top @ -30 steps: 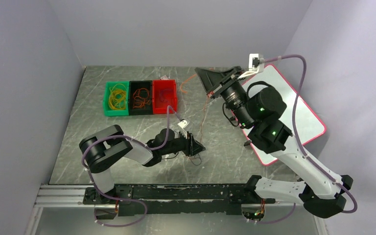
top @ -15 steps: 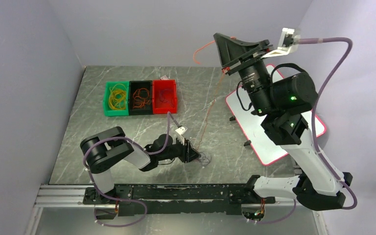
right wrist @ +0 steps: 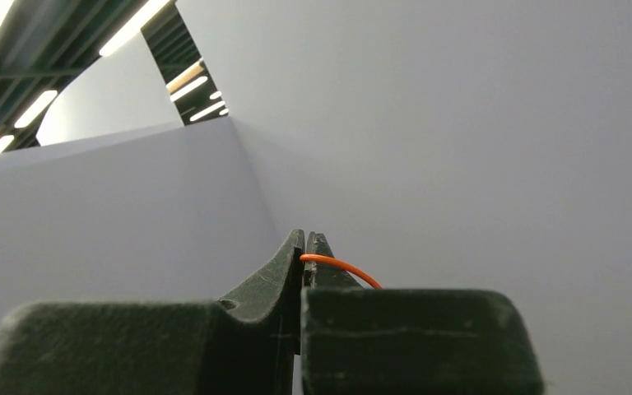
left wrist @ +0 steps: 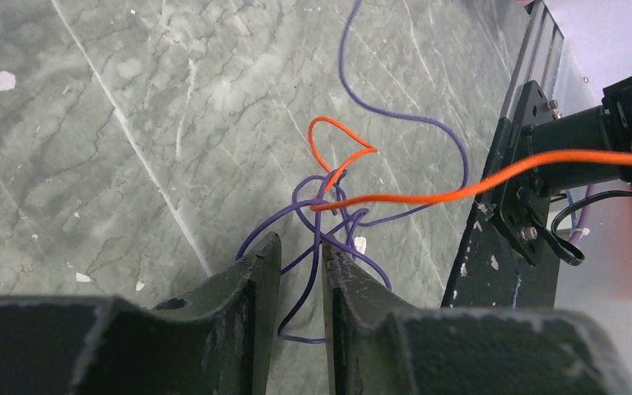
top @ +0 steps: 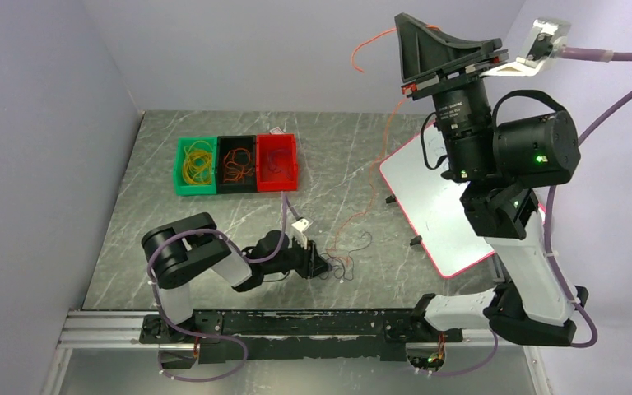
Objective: Untangle the cables
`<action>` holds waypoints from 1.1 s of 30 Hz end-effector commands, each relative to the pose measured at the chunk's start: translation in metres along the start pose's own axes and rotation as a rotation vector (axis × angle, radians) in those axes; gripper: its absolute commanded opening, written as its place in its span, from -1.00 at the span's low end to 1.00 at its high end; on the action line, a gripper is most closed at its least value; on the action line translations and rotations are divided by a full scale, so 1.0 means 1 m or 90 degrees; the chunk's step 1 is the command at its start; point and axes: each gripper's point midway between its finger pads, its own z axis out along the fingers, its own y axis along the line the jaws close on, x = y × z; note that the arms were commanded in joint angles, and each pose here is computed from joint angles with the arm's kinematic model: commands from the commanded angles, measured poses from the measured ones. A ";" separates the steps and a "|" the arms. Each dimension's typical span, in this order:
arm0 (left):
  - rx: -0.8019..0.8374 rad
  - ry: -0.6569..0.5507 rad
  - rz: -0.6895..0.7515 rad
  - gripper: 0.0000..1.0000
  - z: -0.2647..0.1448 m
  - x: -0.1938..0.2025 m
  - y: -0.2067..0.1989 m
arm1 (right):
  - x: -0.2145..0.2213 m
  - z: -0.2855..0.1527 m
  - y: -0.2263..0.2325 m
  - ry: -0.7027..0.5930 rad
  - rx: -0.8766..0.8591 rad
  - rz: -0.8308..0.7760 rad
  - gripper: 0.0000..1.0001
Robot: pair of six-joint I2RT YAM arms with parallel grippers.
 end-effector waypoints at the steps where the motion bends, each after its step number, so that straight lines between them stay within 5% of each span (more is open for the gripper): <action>1: 0.001 -0.025 0.009 -0.39 0.000 -0.004 -0.001 | -0.023 0.004 0.000 -0.033 0.003 -0.030 -1.00; 19: -0.018 -0.017 -0.009 -0.52 -0.002 0.008 0.009 | -0.135 0.007 0.004 -0.231 0.017 -0.090 -1.00; 33: -0.073 -0.002 -0.041 -0.86 -0.005 0.018 0.025 | -0.193 -0.011 0.002 -0.351 0.029 -0.122 -1.00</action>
